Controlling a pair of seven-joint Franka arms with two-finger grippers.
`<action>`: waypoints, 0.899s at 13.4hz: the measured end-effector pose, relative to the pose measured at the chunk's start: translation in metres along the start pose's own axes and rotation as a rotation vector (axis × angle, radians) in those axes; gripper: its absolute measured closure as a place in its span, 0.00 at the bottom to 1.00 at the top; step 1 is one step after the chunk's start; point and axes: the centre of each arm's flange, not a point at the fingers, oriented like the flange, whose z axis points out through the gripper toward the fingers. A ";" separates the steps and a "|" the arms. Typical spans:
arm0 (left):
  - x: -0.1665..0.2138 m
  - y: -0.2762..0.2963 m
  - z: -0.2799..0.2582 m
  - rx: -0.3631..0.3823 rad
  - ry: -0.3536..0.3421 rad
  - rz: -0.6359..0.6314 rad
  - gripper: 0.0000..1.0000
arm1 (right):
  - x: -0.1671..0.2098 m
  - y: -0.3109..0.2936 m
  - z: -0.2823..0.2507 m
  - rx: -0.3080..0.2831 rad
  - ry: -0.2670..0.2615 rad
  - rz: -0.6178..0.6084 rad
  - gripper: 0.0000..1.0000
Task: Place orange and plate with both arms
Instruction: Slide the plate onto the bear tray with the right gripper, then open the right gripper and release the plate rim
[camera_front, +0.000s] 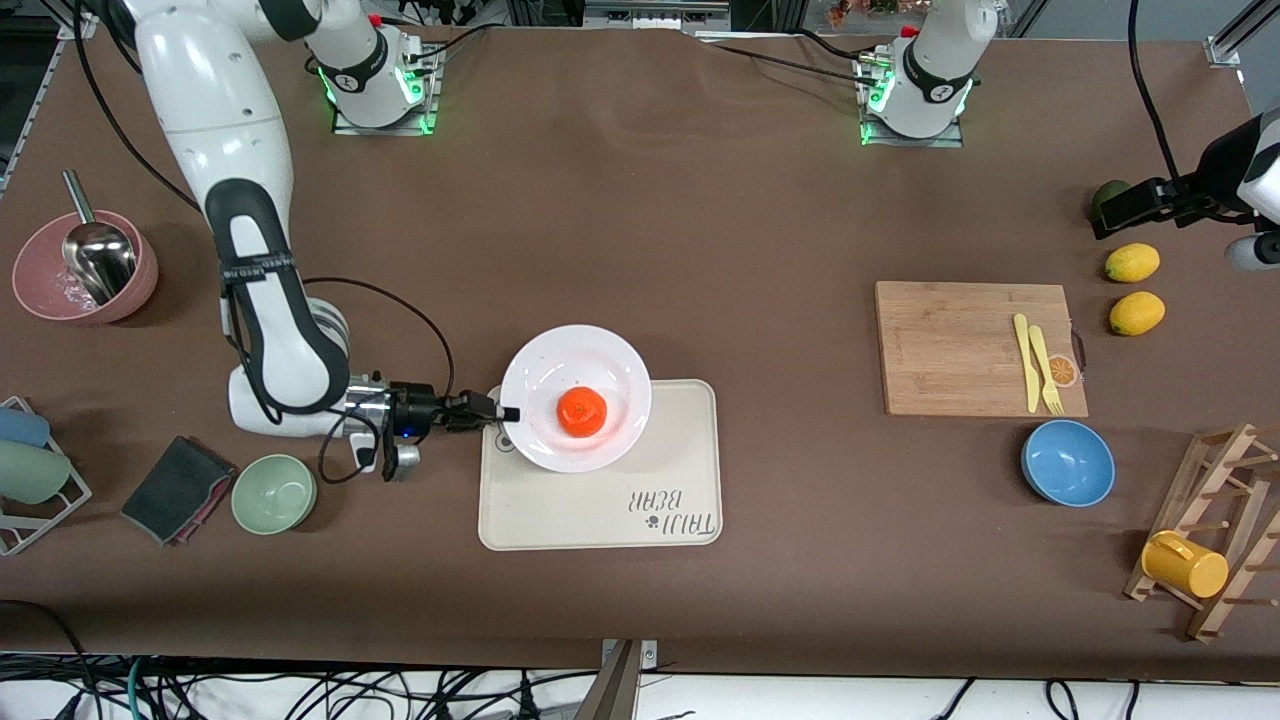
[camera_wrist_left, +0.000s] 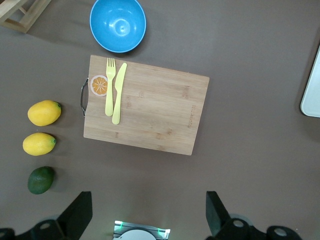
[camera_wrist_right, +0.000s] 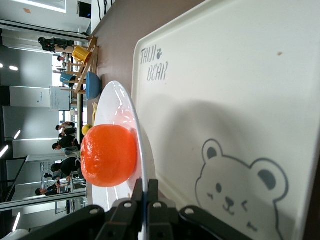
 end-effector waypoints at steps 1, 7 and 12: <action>0.000 0.000 0.000 0.000 0.001 0.000 0.00 | 0.005 0.004 0.008 -0.003 0.000 -0.002 0.96; 0.000 0.000 0.000 0.000 0.000 0.000 0.00 | 0.029 0.022 0.035 -0.046 0.048 -0.020 0.96; -0.003 0.002 0.002 0.004 -0.025 0.005 0.00 | 0.032 0.030 0.053 -0.073 0.067 -0.027 0.96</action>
